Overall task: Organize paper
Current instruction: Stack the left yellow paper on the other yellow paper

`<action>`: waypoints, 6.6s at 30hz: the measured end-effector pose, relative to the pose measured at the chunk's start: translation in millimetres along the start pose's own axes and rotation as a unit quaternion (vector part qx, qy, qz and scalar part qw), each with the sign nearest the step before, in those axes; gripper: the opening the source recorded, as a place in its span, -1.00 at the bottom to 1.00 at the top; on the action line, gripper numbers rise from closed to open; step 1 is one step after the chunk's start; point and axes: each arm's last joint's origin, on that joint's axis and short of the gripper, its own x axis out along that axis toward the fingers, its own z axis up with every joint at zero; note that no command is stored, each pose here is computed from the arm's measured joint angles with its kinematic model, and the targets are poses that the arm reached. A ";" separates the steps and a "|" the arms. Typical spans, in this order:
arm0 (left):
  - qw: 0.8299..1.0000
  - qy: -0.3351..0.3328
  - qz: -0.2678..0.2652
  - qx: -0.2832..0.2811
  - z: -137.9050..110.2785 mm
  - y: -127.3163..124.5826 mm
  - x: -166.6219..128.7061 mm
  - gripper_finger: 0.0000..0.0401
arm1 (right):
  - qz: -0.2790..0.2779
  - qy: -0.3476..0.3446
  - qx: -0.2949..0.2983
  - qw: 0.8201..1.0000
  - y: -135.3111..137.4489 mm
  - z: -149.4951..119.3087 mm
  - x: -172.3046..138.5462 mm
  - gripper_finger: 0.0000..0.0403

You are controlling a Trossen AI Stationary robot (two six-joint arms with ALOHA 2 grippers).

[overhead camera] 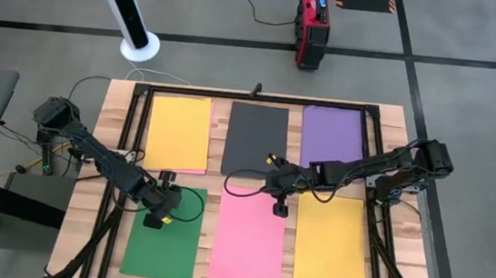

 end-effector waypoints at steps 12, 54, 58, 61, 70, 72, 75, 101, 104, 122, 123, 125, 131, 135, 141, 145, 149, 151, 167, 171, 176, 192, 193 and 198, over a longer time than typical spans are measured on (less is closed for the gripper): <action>0.998 -0.010 0.057 -0.004 10.1 20.4 0.9 -1.00 | 0.003 0.001 -0.051 0.999 -2.1 -7.3 1.8 -1.00; 0.973 0.069 0.219 0.010 26.1 88.3 33.3 -0.38 | -0.009 -0.092 -0.024 0.995 -37.2 -35.3 6.0 -1.00; 0.971 0.084 0.223 0.010 26.2 89.3 40.5 -0.41 | -0.009 -0.092 -0.024 0.995 -37.2 -35.3 6.0 -1.00; 0.970 0.091 0.226 0.015 25.5 89.2 42.5 -0.45 | -0.009 -0.092 -0.024 0.995 -37.2 -35.2 6.0 -1.00; 0.968 0.097 0.231 0.022 30.5 90.7 31.8 -0.94 | -0.009 -0.092 -0.024 0.995 -37.5 -35.3 6.0 -1.00; 0.967 0.100 0.233 0.021 32.1 91.0 29.5 -0.97 | -0.015 -0.092 -0.023 0.995 -37.8 -35.2 6.0 -1.00; 0.965 0.113 0.235 0.019 31.7 91.2 27.3 -0.99 | -0.022 -0.092 -0.022 0.995 -38.2 -35.3 6.0 -1.00; 0.972 -0.011 0.224 -0.068 53.1 95.2 -35.3 -1.00 | -0.023 -0.092 -0.027 0.995 -38.3 -35.3 6.0 -1.00; 0.973 -0.031 0.218 -0.072 51.9 93.8 -43.6 -1.00 | -0.024 -0.092 -0.027 0.995 -38.3 -35.2 6.0 -1.00; 0.981 -0.086 0.166 -0.052 60.8 68.5 -55.2 -1.00 | -0.054 -0.195 -0.117 0.972 -36.7 24.6 -1.5 -0.76; 0.980 -0.094 0.164 -0.052 63.8 67.8 -58.3 -1.00 | -0.057 -0.200 -0.125 0.970 -36.9 29.9 -0.6 -0.72; 0.980 -0.107 0.162 -0.050 69.2 67.2 -64.5 -1.00 | -0.060 -0.200 -0.137 0.968 -37.0 37.0 4.1 -0.65; 0.978 -0.131 0.157 -0.048 78.9 64.9 -76.8 -1.00 | -0.065 -0.195 -0.165 0.965 -37.8 55.6 30.4 -0.55; 0.978 -0.136 0.154 -0.044 80.3 62.5 -78.7 -1.00 | -0.066 -0.189 -0.165 0.966 -40.5 63.8 48.9 -0.54; 0.978 -0.137 0.151 -0.040 80.0 59.8 -78.9 -1.00 | -0.072 -0.181 -0.161 0.968 -49.8 76.5 72.8 -0.54; 0.978 -0.137 0.151 -0.041 79.8 59.7 -78.9 -1.00 | -0.071 -0.167 -0.159 0.971 -54.4 82.0 85.1 -0.54; 0.978 -0.137 0.151 -0.040 79.9 59.7 -79.0 -1.00 | -0.066 -0.141 -0.167 0.974 -54.9 86.0 95.7 -0.57; 0.978 -0.138 0.151 -0.040 80.0 59.8 -79.0 -1.00 | -0.065 -0.134 -0.171 0.974 -54.3 88.4 100.0 -0.68; 0.946 -0.233 0.211 -0.080 70.5 62.2 -114.9 -1.00 | -0.111 -0.168 -0.167 0.965 -49.5 109.4 74.6 -1.00; 0.927 -0.284 0.227 -0.093 60.8 65.1 -137.0 -1.00 | -0.113 -0.180 -0.164 0.963 -47.7 117.5 59.7 -1.00; 0.901 -0.325 0.269 -0.104 48.0 69.6 -158.5 -1.00 | -0.128 -0.186 -0.149 0.963 -38.5 129.6 28.2 -1.00; 0.879 -0.334 0.323 -0.105 37.6 75.1 -170.8 -1.00 | -0.138 -0.203 -0.003 0.970 6.9 138.7 -121.0 -1.00; 0.878 -0.334 0.326 -0.106 37.6 75.2 -170.9 -1.00 | -0.136 -0.204 0.009 0.970 9.7 137.3 -127.1 -1.00; 0.876 -0.330 0.338 -0.100 37.3 75.7 -171.1 -1.00 | -0.105 -0.198 0.062 0.972 21.6 129.2 -149.6 -1.00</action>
